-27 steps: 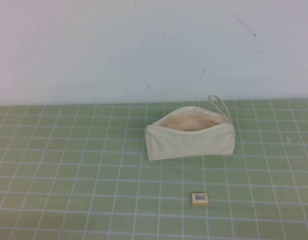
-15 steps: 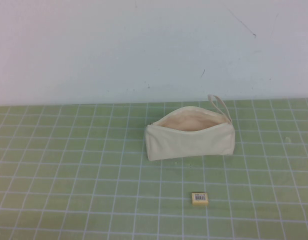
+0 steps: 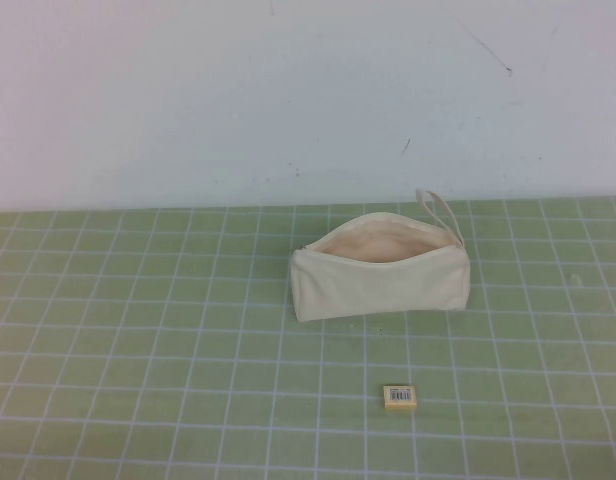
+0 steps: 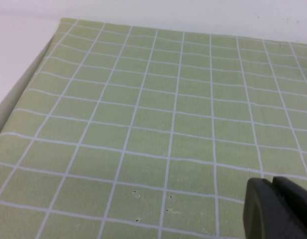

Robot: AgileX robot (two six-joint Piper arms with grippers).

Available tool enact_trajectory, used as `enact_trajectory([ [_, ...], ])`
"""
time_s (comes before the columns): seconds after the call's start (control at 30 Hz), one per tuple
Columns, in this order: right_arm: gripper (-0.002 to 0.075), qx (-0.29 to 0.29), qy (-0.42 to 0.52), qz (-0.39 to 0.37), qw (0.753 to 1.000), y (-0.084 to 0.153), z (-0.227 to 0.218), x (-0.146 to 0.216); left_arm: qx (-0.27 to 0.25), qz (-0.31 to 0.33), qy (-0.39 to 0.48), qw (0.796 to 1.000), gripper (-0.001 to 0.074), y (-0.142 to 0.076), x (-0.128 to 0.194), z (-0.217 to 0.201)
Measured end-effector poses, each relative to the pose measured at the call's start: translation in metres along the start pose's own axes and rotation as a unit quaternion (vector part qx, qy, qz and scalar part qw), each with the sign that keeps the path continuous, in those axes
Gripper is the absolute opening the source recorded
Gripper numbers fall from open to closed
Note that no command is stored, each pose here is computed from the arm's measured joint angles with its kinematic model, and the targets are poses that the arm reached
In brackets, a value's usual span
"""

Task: Put eraser into pencil case

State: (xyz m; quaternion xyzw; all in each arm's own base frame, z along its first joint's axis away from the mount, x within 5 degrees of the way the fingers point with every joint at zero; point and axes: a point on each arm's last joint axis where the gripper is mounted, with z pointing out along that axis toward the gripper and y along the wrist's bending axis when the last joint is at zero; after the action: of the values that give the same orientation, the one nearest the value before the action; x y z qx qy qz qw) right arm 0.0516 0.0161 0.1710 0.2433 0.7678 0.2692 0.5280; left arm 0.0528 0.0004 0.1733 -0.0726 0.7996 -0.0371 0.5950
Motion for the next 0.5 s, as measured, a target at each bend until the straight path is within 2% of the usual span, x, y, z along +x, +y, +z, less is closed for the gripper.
enact_trajectory([
  [0.07, -0.0001, -0.037, 0.010, 0.091, 0.995, 0.007, 0.000, 0.001, 0.000, 0.000, 0.000, 1.000, -0.0003, 0.000, 0.000, 0.000],
  [0.13, -0.0001, -0.061, 0.016, 0.141, 0.988, 0.011, -0.001, 0.001, 0.000, 0.000, 0.000, 1.000, -0.0003, 0.000, 0.000, 0.000],
  [0.5, -0.0001, -0.079, 0.022, 0.109, 0.991, 0.015, -0.001, 0.002, 0.000, 0.000, 0.000, 1.000, -0.0003, 0.000, 0.000, 0.000],
])
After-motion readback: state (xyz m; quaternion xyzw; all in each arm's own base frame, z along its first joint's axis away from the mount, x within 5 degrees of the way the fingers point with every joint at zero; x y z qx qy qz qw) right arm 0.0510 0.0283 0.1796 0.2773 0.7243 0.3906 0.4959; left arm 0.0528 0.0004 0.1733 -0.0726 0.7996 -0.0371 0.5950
